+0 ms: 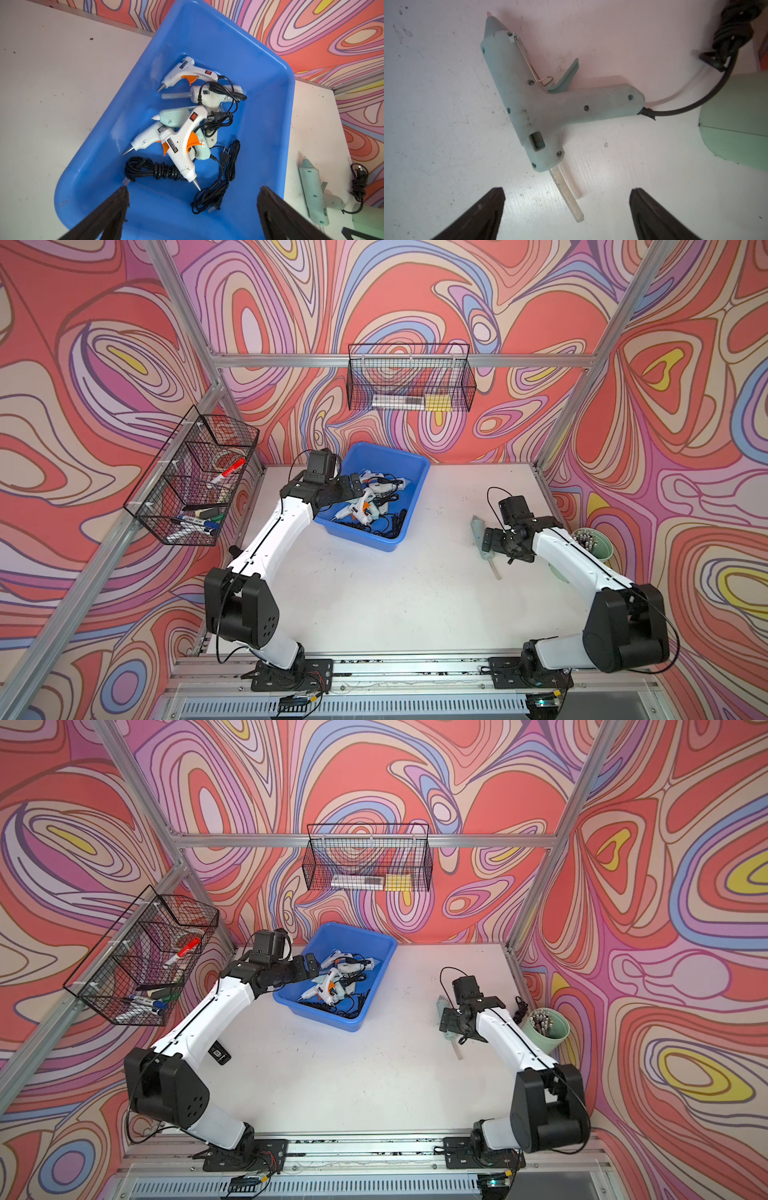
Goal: Put the hot melt glue gun into the storage box
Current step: Pick up the hot melt adhesive gun from the center of the board.
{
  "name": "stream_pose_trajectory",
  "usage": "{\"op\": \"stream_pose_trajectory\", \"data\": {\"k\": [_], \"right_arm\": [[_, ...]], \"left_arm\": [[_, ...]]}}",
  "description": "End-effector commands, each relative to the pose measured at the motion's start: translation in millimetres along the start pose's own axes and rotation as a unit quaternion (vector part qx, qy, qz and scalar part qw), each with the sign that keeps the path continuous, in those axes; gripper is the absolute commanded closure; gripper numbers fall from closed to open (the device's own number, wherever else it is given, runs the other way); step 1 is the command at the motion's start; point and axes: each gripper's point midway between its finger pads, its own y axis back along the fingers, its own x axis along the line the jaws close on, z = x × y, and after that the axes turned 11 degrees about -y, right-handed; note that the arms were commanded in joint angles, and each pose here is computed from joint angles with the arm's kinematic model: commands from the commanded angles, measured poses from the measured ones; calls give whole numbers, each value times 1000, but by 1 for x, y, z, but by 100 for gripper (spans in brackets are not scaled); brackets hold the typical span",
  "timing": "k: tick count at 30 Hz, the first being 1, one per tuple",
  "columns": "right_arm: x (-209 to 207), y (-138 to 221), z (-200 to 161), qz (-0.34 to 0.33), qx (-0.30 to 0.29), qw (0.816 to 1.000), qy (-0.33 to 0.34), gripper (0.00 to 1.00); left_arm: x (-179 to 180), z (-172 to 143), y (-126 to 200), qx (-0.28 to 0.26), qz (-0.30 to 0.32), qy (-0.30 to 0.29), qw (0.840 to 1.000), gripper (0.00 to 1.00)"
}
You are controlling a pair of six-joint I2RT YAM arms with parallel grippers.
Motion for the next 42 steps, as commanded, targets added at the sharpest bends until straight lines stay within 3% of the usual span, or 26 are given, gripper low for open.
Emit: {"op": "stream_pose_trajectory", "data": {"k": [1, 16, 35, 38, 42], "right_arm": [[14, -13, 6, 27, 12, 1000, 10, 8], [36, -57, 6, 55, 47, 997, -8, 27], [22, -80, 2, 10, 47, 999, -6, 43], [22, -81, 0, 2, 47, 999, 7, 51], [30, -78, -2, -2, 36, 999, 32, 68]], "left_arm": [[-11, -1, 16, -14, -24, 3, 1000, 1], [-14, -14, 34, -30, -33, 20, 999, 1], [-17, -14, 29, -31, -43, 35, 998, 1], [-15, -18, 26, -27, -37, 40, 998, 1], [-13, -19, 24, -26, -33, 44, 998, 1]]}}
